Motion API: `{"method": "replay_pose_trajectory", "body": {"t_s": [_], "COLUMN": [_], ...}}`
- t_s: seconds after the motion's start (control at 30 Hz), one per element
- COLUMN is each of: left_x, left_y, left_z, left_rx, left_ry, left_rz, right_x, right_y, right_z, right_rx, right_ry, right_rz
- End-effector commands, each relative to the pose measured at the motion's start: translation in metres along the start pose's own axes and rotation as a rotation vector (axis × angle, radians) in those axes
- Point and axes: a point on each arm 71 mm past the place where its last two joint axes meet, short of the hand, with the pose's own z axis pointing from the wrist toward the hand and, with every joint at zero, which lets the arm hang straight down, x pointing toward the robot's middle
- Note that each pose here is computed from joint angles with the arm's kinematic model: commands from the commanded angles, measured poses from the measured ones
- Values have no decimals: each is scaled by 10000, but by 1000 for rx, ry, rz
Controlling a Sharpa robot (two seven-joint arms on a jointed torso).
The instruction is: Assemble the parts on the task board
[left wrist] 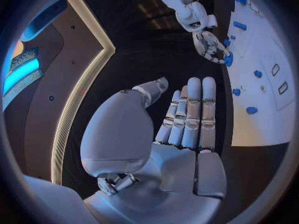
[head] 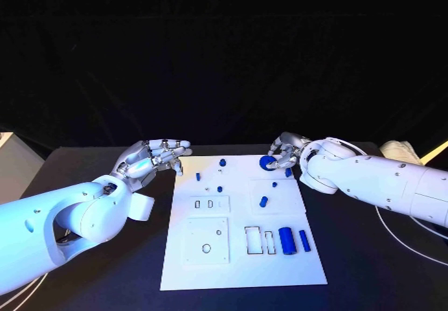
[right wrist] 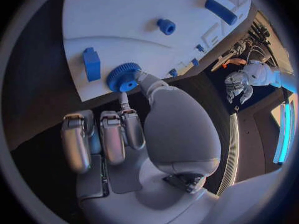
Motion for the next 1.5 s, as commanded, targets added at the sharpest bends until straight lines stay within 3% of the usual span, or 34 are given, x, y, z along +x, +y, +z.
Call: {"method": "replay_pose_trajectory", "body": {"t_s": [0.03, 0.43, 0.87, 1.23, 1.5], "left_x": [21, 21, 17, 15, 16], "left_y": [-10, -10, -10, -11, -5], "left_z": [6, 6, 1, -1, 2], "left_rx": [7, 7, 5, 4, -1], "left_ry": [17, 18, 19, 21, 20], "left_rz": [-7, -8, -9, -9, -25], "right_x": [15, 78, 86, 45, 37], "right_y": [-13, -15, 11, 116, 398], "right_z": [6, 7, 10, -40, -190], "right_rx": [5, 0, -18, -92, -208], "right_ry": [18, 38, 0, -102, -153], "right_rz": [-29, -44, -96, -98, -117]}}
